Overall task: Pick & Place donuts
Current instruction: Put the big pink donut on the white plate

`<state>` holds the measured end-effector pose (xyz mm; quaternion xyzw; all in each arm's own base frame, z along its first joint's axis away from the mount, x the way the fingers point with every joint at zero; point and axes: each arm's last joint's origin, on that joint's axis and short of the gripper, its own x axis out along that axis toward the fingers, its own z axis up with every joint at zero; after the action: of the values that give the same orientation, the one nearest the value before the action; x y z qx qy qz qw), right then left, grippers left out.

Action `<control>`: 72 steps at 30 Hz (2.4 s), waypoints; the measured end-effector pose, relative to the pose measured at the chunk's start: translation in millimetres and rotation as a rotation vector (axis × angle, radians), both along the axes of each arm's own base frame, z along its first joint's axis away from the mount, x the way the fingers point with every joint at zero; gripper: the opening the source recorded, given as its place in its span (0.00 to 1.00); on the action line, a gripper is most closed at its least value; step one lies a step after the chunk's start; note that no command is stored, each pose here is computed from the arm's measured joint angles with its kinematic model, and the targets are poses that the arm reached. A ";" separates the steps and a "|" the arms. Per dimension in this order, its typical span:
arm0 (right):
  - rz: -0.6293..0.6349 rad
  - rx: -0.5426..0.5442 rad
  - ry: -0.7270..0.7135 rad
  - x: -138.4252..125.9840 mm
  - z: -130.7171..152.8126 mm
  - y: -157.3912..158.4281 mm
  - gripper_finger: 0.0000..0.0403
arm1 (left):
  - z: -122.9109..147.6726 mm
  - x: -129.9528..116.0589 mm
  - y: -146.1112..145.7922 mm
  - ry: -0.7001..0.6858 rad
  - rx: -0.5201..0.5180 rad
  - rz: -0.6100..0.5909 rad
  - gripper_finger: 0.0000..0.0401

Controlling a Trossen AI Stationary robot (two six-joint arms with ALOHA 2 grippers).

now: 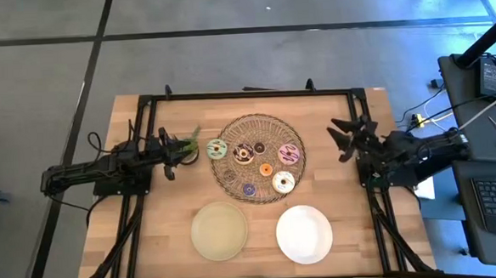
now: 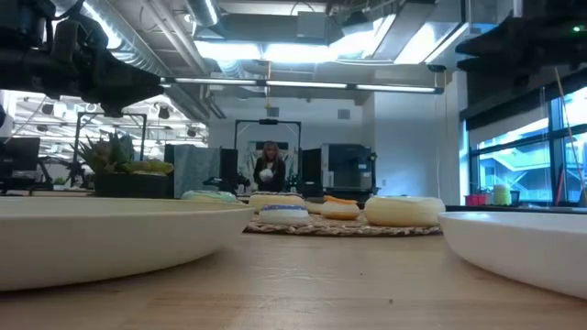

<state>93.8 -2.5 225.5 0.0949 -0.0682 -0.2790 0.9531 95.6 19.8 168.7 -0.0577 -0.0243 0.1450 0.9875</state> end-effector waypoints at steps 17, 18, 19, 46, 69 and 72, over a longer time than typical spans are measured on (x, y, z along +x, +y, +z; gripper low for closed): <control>0.056 0.496 0.595 107.9 -3.3 -37.6 0.48 | 0.1 -0.1 0.3 -0.001 0.000 0.012 0.36; 0.065 0.533 0.615 113.3 -7.6 -40.4 0.48 | 0.1 -0.1 0.3 -0.001 0.000 0.012 0.36; 0.064 0.562 0.639 117.6 -12.0 -43.3 0.48 | 0.1 -0.1 0.3 -0.001 0.000 0.011 0.36; 0.037 0.689 0.952 150.4 -84.4 -63.5 0.46 | 0.1 -0.1 0.3 0.030 0.100 0.015 0.36; 0.098 0.583 0.941 156.0 -39.6 -65.0 0.08 | 0.0 -0.1 0.3 0.030 0.100 0.015 0.36; 0.127 0.559 0.913 154.7 -10.4 -57.7 0.08 | 0.1 -0.1 0.3 0.030 0.100 0.015 0.36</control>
<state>248.5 -60.2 215.1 0.2179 0.4360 -0.2411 0.8392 95.5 20.2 168.8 -0.0059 -0.0171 0.1518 0.9882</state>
